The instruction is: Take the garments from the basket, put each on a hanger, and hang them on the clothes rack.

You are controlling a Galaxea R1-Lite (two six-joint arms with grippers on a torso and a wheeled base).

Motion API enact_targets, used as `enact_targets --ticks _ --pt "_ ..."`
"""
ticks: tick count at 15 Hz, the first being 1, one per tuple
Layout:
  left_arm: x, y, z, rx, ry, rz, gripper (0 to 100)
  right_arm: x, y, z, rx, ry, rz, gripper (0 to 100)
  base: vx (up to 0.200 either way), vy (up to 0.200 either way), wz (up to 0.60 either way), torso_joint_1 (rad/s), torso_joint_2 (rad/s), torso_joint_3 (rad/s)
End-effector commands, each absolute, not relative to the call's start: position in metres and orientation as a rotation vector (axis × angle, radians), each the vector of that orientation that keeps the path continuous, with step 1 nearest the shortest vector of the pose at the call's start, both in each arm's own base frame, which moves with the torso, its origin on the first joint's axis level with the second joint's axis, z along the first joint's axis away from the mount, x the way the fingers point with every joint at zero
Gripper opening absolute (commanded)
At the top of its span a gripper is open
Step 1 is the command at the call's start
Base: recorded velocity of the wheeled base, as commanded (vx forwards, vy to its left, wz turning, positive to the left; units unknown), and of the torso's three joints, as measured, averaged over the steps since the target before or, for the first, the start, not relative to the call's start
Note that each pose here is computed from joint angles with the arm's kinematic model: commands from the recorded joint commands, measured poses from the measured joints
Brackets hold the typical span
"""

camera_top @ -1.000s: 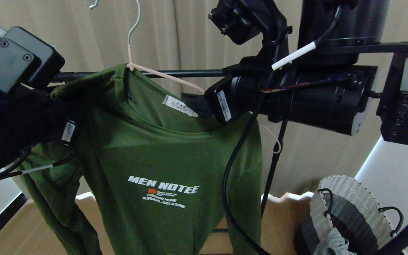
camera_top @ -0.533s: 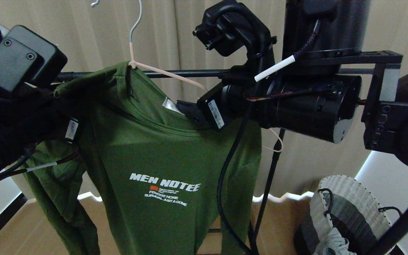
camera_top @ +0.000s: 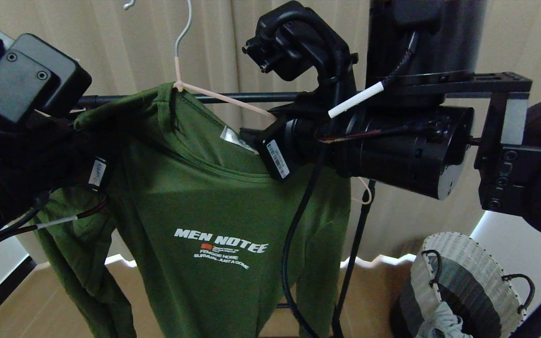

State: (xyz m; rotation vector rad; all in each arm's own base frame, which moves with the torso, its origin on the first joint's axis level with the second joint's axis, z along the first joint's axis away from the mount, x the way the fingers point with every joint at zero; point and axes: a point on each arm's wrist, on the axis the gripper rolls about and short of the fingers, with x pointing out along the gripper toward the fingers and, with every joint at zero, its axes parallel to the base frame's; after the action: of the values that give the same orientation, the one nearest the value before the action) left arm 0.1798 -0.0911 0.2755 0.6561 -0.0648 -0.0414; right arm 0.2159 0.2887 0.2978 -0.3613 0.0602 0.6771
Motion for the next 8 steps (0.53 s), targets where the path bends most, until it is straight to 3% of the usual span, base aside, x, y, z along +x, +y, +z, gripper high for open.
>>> enact_targets --ticks 1,8 --pt "0.1799 -0.0916 0.2754 0.656 -0.065 -0.043 0 0.2157 0.2886 0.2981 -0.361 0.059 0.678 0 0.000 0.000 0.00 0.000 0.00 0.000" --pt "0.1797 -0.0912 0.2754 0.654 -0.067 -0.046 0 0.2140 0.2865 0.3015 -0.352 0.051 0.682 0 0.000 0.000 0.00 0.000 0.00 0.000"
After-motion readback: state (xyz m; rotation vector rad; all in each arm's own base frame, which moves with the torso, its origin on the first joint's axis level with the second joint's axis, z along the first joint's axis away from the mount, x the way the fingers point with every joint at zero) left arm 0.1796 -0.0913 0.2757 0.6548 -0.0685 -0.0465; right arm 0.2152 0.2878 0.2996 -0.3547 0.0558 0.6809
